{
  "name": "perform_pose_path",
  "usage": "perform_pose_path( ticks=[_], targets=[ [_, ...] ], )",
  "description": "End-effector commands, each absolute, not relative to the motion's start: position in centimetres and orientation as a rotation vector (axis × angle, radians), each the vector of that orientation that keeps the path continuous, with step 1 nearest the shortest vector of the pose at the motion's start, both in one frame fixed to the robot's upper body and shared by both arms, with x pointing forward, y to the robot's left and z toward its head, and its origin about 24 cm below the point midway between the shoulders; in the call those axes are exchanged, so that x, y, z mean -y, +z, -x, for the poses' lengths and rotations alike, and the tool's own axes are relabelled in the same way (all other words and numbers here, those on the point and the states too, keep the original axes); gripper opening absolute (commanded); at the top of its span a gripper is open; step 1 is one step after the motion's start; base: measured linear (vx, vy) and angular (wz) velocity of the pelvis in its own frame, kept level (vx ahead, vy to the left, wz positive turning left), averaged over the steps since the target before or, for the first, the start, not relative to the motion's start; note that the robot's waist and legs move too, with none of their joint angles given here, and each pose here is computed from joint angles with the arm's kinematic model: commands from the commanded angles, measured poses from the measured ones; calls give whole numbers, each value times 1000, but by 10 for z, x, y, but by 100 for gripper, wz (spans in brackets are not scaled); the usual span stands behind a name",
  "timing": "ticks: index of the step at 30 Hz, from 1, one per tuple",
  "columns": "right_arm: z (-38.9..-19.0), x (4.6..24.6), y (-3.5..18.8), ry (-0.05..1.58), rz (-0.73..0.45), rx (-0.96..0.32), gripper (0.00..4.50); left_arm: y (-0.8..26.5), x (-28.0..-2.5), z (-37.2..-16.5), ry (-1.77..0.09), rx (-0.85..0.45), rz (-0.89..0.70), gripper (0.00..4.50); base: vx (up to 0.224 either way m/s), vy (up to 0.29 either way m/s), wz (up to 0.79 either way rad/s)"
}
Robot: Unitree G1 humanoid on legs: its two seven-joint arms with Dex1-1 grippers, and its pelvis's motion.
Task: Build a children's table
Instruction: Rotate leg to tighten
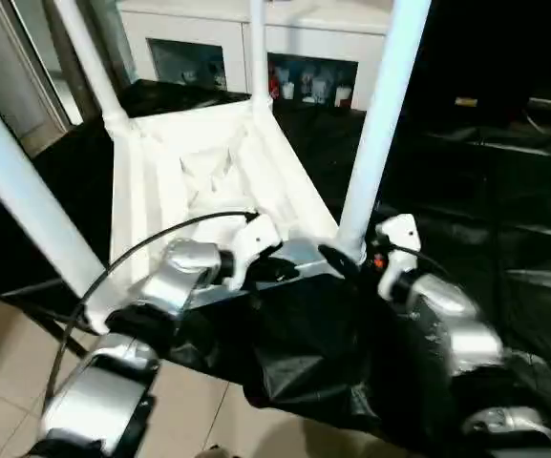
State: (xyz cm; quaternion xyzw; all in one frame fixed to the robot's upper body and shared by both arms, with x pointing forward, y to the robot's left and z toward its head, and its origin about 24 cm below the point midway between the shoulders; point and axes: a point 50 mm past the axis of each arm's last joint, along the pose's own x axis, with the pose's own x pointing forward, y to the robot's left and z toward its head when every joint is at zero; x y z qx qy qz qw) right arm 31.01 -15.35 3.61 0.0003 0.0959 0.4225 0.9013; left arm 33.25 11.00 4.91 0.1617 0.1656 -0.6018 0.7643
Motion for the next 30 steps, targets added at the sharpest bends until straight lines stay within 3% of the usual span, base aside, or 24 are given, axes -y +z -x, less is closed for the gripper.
perform_pose_path(
  ticks=[1,6,8,18,22,25,27,28,30],
  targets=[
    [-297,129,32,1098,-13,-231,379,47,-99,-324,-1420,-343,-356,0,0,0,0],
    [-295,143,35,1172,8,-261,379,51,-112,-320,-1501,-357,-343,0,0,0,0],
    [-295,146,36,1179,16,-262,348,52,-114,-318,-1529,-364,-331,0,0,0,0],
    [-288,139,33,1246,-10,-272,280,50,-116,-314,-1552,-374,-328,0,0,0,0],
    [-286,139,31,1248,-10,-278,274,49,-117,-315,-1531,-377,-336,0,0,0,0],
    [-286,141,27,1203,-5,-281,274,47,-116,-319,-1468,-369,-346,0,0,0,0],
    [-295,143,18,1004,8,-285,273,46,-111,-329,-1343,-362,-352,0,0,0,0],
    [-295,143,18,1004,8,-285,273,46,-111,-329,-1343,-362,-352,0,0,0,0],
    [-301,141,11,845,-26,-306,273,45,-105,-338,-1219,-358,-351,0,0,0,0]
  ],
)
